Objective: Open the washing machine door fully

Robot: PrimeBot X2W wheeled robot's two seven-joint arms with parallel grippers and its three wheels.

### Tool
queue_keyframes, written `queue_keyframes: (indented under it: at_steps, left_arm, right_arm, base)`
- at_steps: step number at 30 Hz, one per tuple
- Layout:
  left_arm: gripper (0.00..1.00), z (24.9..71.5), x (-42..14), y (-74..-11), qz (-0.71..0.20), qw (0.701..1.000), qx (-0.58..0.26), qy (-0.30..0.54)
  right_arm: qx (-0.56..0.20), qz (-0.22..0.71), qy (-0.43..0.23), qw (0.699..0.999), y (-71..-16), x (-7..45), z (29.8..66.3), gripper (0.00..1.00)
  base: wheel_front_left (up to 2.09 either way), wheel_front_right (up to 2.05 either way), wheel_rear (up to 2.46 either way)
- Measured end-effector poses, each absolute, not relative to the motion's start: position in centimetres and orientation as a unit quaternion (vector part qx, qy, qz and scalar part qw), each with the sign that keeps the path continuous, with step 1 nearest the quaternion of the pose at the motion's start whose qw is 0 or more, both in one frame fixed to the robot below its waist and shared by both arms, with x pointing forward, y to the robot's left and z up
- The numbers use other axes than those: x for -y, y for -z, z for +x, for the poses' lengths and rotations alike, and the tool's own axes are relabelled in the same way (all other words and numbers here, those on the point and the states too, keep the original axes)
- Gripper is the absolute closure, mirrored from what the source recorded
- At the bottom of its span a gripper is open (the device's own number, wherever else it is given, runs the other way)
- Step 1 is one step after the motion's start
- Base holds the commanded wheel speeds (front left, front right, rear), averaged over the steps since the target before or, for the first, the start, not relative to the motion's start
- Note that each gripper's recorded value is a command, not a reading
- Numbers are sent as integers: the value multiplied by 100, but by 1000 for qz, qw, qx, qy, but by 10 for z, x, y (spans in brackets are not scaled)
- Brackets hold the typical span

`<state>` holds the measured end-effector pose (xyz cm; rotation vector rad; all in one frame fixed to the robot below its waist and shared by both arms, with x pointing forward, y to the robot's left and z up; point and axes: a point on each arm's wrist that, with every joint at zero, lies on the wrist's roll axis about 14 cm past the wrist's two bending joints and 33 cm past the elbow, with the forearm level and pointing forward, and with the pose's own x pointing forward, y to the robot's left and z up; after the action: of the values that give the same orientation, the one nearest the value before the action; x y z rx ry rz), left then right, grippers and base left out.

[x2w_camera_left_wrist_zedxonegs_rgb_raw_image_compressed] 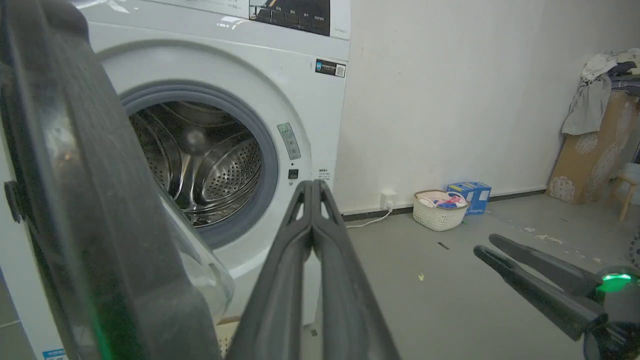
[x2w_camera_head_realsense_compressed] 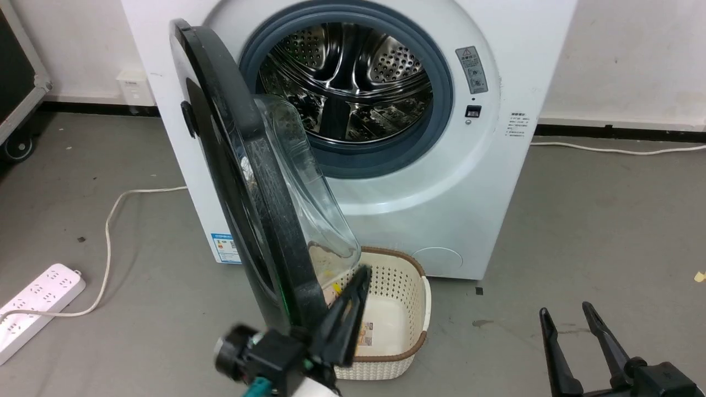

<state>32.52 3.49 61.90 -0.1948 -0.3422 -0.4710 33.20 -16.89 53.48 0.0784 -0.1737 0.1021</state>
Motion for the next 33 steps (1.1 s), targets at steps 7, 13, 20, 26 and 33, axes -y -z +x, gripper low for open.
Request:
queue_keyframes:
  at_steps: [7,13,20,26,33]
  left_arm:
    - [100,332,-33,-551,-99,968,56,221]
    - [100,340,-49,-522,-86,977,18,192]
    - [100,339,-68,-519,-86,983,24,164]
    - [100,331,-102,-519,-74,990,32,119]
    - [100,316,-155,-521,-74,996,41,35]
  right_arm:
    - [82,40,-48,995,-532,170,333,0]
    - [75,41,-53,995,-528,167,336,0]
    - [73,46,-84,993,-528,148,344,0]
    - [71,47,-130,988,-529,118,353,0]
    - [67,49,-197,977,-529,73,363,0]
  base:
    - [0,0,0]
    - [0,0,0]
    - [0,0,0]
    - [0,0,0]
    - [0,0,0]
